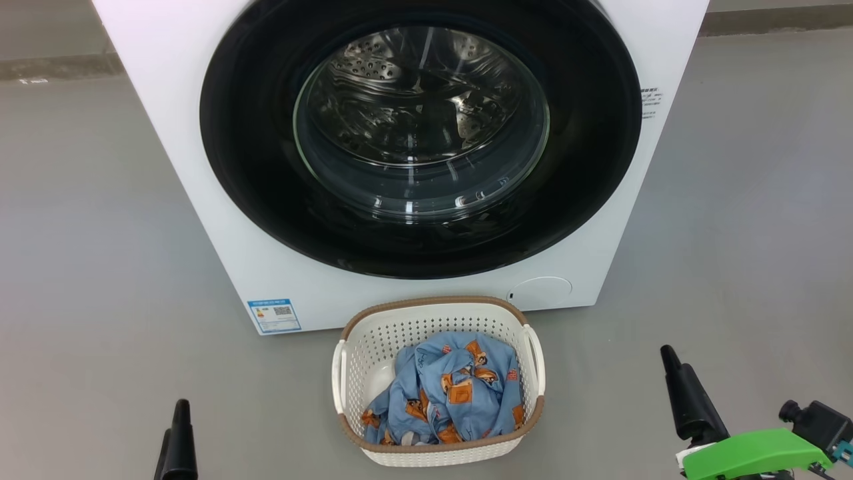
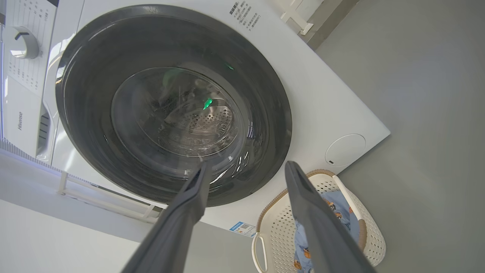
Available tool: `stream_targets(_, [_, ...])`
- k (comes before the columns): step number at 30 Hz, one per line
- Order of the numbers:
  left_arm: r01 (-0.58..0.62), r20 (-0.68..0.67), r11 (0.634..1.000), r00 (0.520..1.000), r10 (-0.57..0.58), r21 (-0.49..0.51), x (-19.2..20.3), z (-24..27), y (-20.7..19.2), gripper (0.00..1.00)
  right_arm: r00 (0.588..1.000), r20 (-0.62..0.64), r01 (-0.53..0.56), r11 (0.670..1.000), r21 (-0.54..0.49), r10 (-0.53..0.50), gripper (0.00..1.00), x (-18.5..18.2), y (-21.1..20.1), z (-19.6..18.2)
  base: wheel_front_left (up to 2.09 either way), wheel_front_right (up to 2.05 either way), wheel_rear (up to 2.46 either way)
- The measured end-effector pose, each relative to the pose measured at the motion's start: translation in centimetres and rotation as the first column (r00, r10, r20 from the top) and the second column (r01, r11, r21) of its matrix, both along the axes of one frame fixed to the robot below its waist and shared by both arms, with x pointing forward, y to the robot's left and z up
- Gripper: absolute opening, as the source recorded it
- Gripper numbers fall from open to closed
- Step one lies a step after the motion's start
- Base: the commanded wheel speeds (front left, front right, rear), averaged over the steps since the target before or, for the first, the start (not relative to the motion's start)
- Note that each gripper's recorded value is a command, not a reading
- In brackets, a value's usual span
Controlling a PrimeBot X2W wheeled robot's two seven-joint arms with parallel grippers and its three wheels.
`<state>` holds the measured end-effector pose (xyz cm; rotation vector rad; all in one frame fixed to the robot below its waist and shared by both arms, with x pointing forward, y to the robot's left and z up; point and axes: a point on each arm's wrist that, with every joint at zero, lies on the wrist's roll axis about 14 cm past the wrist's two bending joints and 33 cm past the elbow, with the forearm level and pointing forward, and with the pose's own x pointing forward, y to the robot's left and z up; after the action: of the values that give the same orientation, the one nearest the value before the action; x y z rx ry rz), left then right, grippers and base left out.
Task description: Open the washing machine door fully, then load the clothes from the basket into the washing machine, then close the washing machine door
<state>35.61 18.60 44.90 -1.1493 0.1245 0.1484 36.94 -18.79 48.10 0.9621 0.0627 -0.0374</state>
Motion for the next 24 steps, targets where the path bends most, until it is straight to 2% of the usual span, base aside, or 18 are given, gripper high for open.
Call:
stream_targets(8, [0.006, 0.002, 0.992, 1.0, -0.007, 0.124, -0.1, 0.1, 0.6, 1.0, 0.998, 0.016, -0.053, 0.99, -0.132, 0.055, 1.0, 0.3, 1.2, 0.4, 0.0, 0.0, 0.0])
stream_targets(16, [0.027, 0.002, 0.969, 1.0, -0.028, 0.247, -0.1, 0.2, 0.7, 1.0, 0.994, 0.036, -0.086, 0.958, -0.274, 0.099, 1.0, 0.7, 1.7, 1.0, 0.0, 0.0, 0.0])
stream_targets(24, [0.059, 0.004, 0.915, 0.998, -0.066, 0.399, 0.0, 0.6, 0.7, 1.0, 0.99, 0.039, -0.106, 0.907, -0.408, 0.133, 1.0, 0.7, 2.0, 1.1, 0.0, 0.0, 0.0])
